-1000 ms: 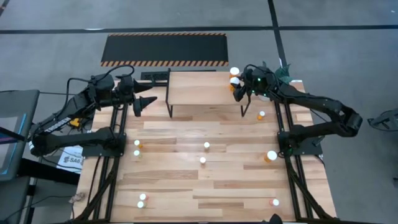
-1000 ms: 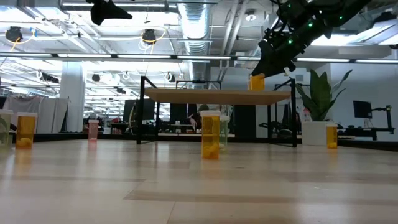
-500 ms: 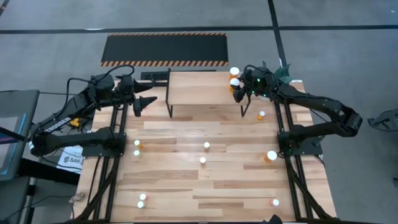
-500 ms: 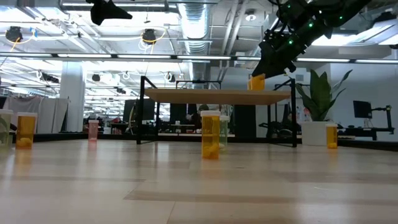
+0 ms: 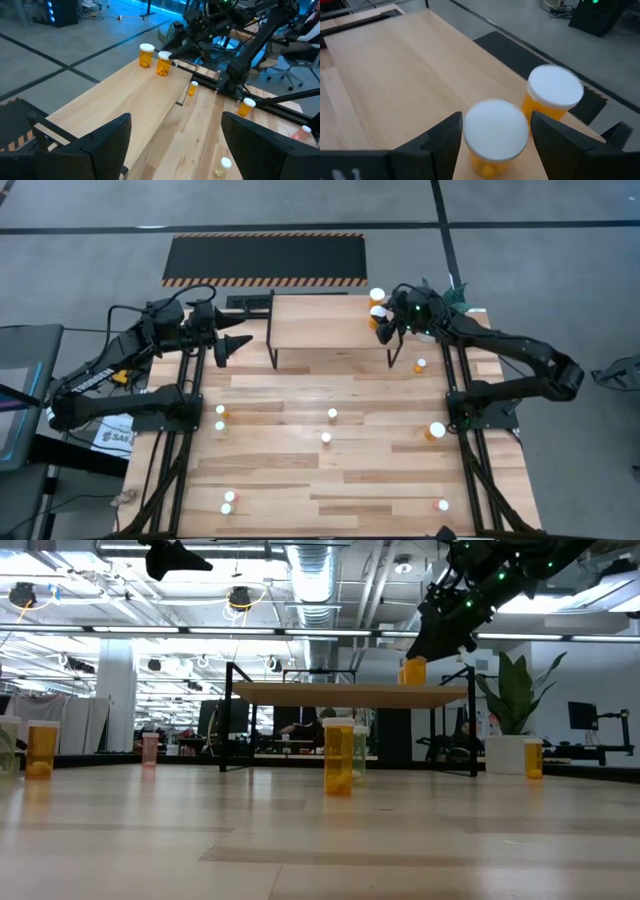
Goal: Pick and place medicine bottles onto shelf by color
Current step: Put the top large orange pill bottle on the shelf aligned with the other large orange pill bottle, then put the large orange pill bottle on the shelf aligned with the other large orange pill bottles
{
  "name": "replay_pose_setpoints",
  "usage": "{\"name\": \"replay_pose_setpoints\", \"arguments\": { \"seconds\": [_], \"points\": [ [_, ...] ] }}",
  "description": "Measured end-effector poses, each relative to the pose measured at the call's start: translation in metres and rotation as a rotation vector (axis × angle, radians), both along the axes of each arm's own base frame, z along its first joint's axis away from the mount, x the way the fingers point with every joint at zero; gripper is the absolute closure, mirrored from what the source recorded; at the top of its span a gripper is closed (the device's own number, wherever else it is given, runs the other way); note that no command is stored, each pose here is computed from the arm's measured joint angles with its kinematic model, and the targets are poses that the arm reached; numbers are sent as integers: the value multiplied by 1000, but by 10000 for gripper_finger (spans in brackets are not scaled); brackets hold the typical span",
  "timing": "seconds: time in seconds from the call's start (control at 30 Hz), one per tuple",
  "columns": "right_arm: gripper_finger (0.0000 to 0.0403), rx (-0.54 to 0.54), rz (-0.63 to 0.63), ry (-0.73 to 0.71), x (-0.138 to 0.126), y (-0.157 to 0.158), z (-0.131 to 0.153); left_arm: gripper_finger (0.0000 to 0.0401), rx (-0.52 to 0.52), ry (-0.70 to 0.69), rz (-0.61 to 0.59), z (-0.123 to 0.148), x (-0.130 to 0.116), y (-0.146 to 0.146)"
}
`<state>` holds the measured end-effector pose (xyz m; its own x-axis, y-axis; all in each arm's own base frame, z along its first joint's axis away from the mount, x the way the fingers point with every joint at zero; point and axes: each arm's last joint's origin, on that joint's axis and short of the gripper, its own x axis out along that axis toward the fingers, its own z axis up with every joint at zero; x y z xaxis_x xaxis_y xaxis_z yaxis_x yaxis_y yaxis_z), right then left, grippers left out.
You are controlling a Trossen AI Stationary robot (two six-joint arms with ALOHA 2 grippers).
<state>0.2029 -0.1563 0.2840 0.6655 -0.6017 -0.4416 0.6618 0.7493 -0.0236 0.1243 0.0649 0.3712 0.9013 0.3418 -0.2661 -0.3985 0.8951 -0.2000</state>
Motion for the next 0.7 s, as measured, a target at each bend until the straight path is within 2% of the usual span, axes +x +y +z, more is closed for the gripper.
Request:
{"name": "replay_pose_setpoints", "arguments": {
  "seconds": [0.27,0.33,0.4,0.47,0.53,0.63,0.7],
  "points": [
    [146,-46,13,-42,-6,6,36,104,1,0,0,0,0,0],
    [146,-42,50,-69,-6,12,48,104,1,1,0,0,0,0],
    [146,9,123,-105,-6,22,59,104,9,3,-3,0,0,0],
    [146,115,208,-126,-6,36,67,104,21,7,-6,0,0,0],
    [146,271,278,-113,-8,55,68,104,37,14,-11,0,0,0],
    [146,537,335,-15,-15,89,60,104,69,26,-21,0,0,0],
    [146,706,324,93,-21,114,52,104,95,34,-28,0,0,0]
  ]
}}
